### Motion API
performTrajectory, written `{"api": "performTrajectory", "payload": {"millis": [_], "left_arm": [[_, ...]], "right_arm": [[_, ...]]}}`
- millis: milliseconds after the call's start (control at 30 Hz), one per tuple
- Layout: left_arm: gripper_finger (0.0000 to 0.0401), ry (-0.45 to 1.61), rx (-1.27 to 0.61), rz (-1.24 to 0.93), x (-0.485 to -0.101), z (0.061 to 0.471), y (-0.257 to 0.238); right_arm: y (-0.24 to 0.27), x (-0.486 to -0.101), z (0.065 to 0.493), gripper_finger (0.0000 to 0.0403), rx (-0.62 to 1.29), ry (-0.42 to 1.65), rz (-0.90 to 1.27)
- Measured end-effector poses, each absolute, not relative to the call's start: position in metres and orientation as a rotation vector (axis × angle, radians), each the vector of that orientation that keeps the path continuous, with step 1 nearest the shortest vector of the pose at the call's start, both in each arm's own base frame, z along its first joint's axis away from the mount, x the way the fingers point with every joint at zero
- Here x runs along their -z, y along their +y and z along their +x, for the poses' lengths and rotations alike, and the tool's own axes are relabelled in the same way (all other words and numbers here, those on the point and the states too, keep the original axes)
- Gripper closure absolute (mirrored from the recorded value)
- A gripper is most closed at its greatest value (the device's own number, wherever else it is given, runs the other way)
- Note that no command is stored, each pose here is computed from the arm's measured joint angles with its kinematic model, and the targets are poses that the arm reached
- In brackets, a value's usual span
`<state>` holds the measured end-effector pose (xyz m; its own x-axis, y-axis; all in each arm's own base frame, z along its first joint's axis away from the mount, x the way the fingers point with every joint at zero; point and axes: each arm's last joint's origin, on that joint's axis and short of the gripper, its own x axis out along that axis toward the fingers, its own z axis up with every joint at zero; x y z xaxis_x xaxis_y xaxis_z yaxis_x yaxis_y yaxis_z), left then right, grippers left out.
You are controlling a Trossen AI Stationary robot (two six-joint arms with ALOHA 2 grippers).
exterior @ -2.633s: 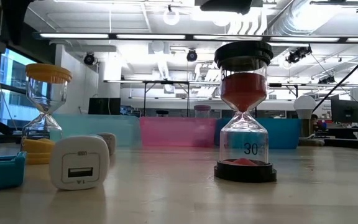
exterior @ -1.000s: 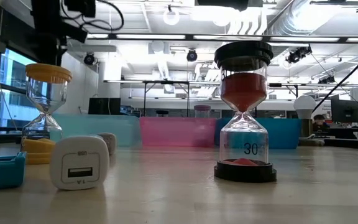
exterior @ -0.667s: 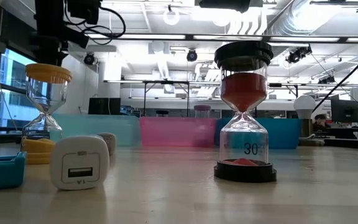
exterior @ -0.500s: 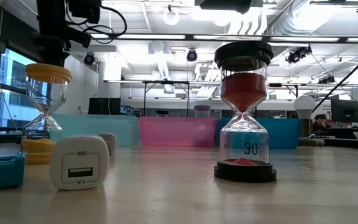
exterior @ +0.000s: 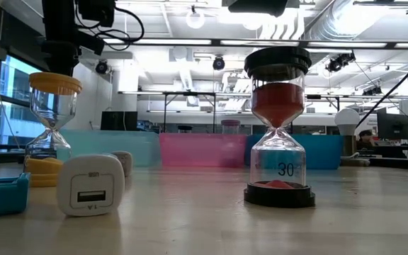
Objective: Pick & Place Office items
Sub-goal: Put the purple digital clock into the green bin
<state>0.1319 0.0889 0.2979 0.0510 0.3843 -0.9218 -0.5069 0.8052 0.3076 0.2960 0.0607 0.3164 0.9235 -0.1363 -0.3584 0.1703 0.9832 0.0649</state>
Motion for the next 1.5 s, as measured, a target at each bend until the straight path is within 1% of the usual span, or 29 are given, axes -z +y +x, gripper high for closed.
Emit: {"api": "performTrajectory", "payload": {"millis": [67, 267, 500, 600, 767, 933, 1067, 1167, 1400, 1500], "left_arm": [[0.0059, 1.368, -0.679, -0.117, -0.298, 0.131, 0.088], [0.0057, 1.371, -0.657, -0.266, -0.292, 0.129, 0.084], [0.0057, 1.490, -0.627, -0.270, -0.265, 0.127, 0.083], [0.0057, 1.551, -0.633, -0.233, -0.255, 0.127, 0.084], [0.0057, 1.581, -0.656, -0.249, -0.248, 0.130, 0.086], [0.0057, 1.583, -0.566, -0.185, -0.243, 0.137, 0.089], [0.0057, 1.564, -0.456, -0.134, -0.233, 0.143, 0.091], [0.0057, 1.599, -0.387, -0.124, -0.225, 0.143, 0.091], [0.0057, 1.650, -0.324, -0.085, -0.217, 0.140, 0.089], [0.0057, 1.669, -0.317, -0.094, -0.206, 0.136, 0.089]], "right_arm": [[0.061, -0.316, 0.296, 0.0041, 0.158, 0.361, 0.095], [0.061, -0.316, 0.296, 0.0041, 0.158, 0.361, 0.099], [0.062, -0.315, 0.296, 0.0041, 0.123, 0.374, 0.105], [0.062, -0.315, 0.297, 0.0041, 0.111, 0.376, 0.107], [0.063, -0.311, 0.299, 0.0041, 0.112, 0.390, 0.103], [0.064, -0.305, 0.303, 0.0041, 0.114, 0.415, 0.103], [0.065, -0.304, 0.306, 0.0041, 0.098, 0.409, 0.127], [0.065, -0.300, 0.307, 0.0041, 0.096, 0.431, 0.121], [0.065, -0.301, 0.306, 0.0041, 0.096, 0.429, 0.120], [0.066, -0.301, 0.306, 0.0041, 0.088, 0.427, 0.120]]}}
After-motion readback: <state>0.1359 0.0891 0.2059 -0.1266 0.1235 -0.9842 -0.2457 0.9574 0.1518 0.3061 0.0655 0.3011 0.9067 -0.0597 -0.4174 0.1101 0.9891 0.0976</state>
